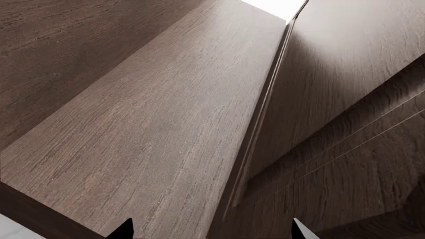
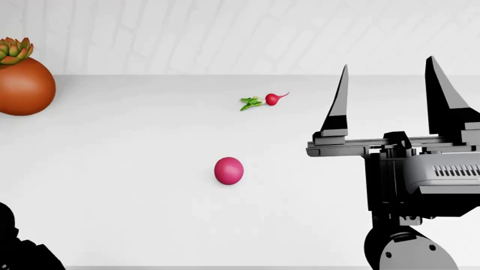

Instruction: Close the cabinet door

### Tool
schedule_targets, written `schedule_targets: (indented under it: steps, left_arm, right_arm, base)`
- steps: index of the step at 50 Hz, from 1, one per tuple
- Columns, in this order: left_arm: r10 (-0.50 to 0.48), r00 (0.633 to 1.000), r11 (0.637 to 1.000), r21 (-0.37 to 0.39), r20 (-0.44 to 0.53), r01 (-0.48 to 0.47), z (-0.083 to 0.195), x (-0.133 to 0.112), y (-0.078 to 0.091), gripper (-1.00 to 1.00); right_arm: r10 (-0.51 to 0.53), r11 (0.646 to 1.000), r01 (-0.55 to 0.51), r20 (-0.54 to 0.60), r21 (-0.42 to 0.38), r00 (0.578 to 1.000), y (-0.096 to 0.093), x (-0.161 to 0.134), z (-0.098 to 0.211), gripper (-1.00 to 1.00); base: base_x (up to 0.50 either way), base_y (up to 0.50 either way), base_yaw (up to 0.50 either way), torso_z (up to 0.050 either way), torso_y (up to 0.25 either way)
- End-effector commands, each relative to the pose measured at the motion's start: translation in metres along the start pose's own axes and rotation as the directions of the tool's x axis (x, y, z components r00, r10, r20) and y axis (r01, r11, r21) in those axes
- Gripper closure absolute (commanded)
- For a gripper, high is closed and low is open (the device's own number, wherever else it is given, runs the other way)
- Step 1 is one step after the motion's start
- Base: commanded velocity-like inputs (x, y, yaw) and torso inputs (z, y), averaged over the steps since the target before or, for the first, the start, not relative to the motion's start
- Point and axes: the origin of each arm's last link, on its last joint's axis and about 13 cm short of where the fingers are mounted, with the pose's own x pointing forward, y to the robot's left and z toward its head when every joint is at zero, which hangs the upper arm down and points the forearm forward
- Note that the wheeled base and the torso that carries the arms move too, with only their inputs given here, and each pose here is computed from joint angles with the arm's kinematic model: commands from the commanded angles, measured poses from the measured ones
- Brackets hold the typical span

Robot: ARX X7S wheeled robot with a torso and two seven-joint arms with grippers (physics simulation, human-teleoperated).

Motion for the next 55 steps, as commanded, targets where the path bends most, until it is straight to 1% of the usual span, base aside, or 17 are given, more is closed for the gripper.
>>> schedule_targets:
  steps: [1, 6, 11, 13, 16, 20, 26, 33, 41, 44, 46, 49, 52, 55]
  left_arm:
    - [-0.035, 0.999, 0.998, -0.053, 0.027, 0.036, 0.015, 0.025, -0.009, -1.00]
    - [-0.051, 0.998, 0.997, -0.064, 0.046, 0.053, 0.016, 0.044, -0.014, -1.00]
    - [-0.067, 0.996, 0.996, -0.063, 0.052, 0.070, 0.015, 0.054, -0.018, -1.00]
    - [-0.092, 0.994, 0.994, -0.047, 0.058, 0.095, 0.013, 0.067, -0.024, -1.00]
    - [-0.125, 0.990, 0.991, -0.035, 0.062, 0.128, 0.011, 0.079, -0.030, -1.00]
    - [-0.160, 0.985, 0.986, -0.024, 0.070, 0.162, 0.009, 0.089, -0.038, -1.00]
    - [-0.226, 0.972, 0.974, 0.008, 0.071, 0.226, 0.004, 0.109, -0.054, -1.00]
    - [-0.275, 0.959, 0.961, 0.037, 0.073, 0.273, 0.000, 0.123, -0.063, -1.00]
    - [-0.311, 0.948, 0.949, 0.071, 0.060, 0.307, -0.004, 0.129, -0.064, -1.00]
    - [-0.307, 0.950, 0.948, 0.107, 0.055, 0.300, -0.008, 0.140, -0.062, -1.00]
    - [-0.299, 0.953, 0.948, 0.134, 0.050, 0.290, -0.015, 0.154, -0.063, -1.00]
    - [-0.292, 0.956, 0.944, 0.169, 0.037, 0.282, -0.025, 0.166, -0.061, -1.00]
    - [-0.290, 0.957, 0.936, 0.207, -0.011, 0.285, -0.045, 0.166, -0.056, -1.00]
    - [-0.283, 0.958, 0.932, 0.222, -0.047, 0.286, -0.061, 0.165, -0.054, -1.00]
  right_arm:
    - [-0.002, 1.000, 0.002, -0.002, 0.002, 1.000, 0.000, 0.000, -0.001, -1.00]
    - [-0.001, 1.000, 0.001, -0.002, 0.002, 1.000, 0.000, -0.001, -0.001, -1.00]
    - [-0.003, 1.000, 0.003, -0.002, 0.001, 1.000, -0.001, 0.000, -0.001, -1.00]
    - [0.000, 1.000, 0.000, -0.003, 0.003, 1.000, 0.000, 0.000, -0.002, -1.00]
    - [0.000, 1.000, 0.000, -0.003, 0.002, 1.000, 0.000, 0.000, -0.002, -1.00]
    - [0.001, 1.000, -0.001, -0.004, 0.002, 1.000, 0.000, 0.000, -0.002, -1.00]
    - [0.001, 1.000, -0.001, -0.004, 0.002, 1.000, 0.000, 0.000, -0.001, -1.00]
    - [0.002, 1.000, -0.002, -0.005, 0.003, 1.000, 0.001, 0.000, -0.001, -1.00]
    - [0.001, 1.000, -0.001, -0.003, 0.005, 1.000, 0.000, 0.001, -0.001, -1.00]
    - [0.000, 1.000, 0.000, -0.003, 0.007, 1.000, 0.000, 0.000, 0.000, -1.00]
    - [0.000, 1.000, 0.000, -0.003, 0.008, 1.000, 0.000, 0.000, 0.000, -1.00]
    - [-0.001, 1.000, 0.001, -0.003, 0.008, 1.000, -0.001, 0.000, 0.000, -1.00]
    - [-0.001, 1.000, 0.001, 0.000, 0.008, 1.000, 0.000, -0.001, 0.000, -1.00]
    - [-0.004, 1.000, 0.004, 0.001, 0.008, 1.000, -0.001, -0.001, 0.000, -1.00]
  base:
    - [0.00, 0.00, 0.00, 0.000, 0.000]
    - [0.00, 0.00, 0.00, 0.000, 0.000]
    - [0.00, 0.00, 0.00, 0.000, 0.000]
    - [0.00, 0.00, 0.00, 0.000, 0.000]
    - [0.00, 0.00, 0.00, 0.000, 0.000]
    - [0.00, 0.00, 0.00, 0.012, 0.008]
    - [0.00, 0.00, 0.00, 0.017, 0.010]
    - [0.00, 0.00, 0.00, 0.018, 0.011]
    - [0.00, 0.00, 0.00, 0.004, 0.003]
    - [0.00, 0.00, 0.00, 0.000, 0.000]
    - [0.00, 0.00, 0.00, 0.000, 0.000]
    - [0.00, 0.00, 0.00, 0.000, 0.000]
    - [0.00, 0.00, 0.00, 0.000, 0.000]
    - [0.00, 0.00, 0.00, 0.000, 0.000]
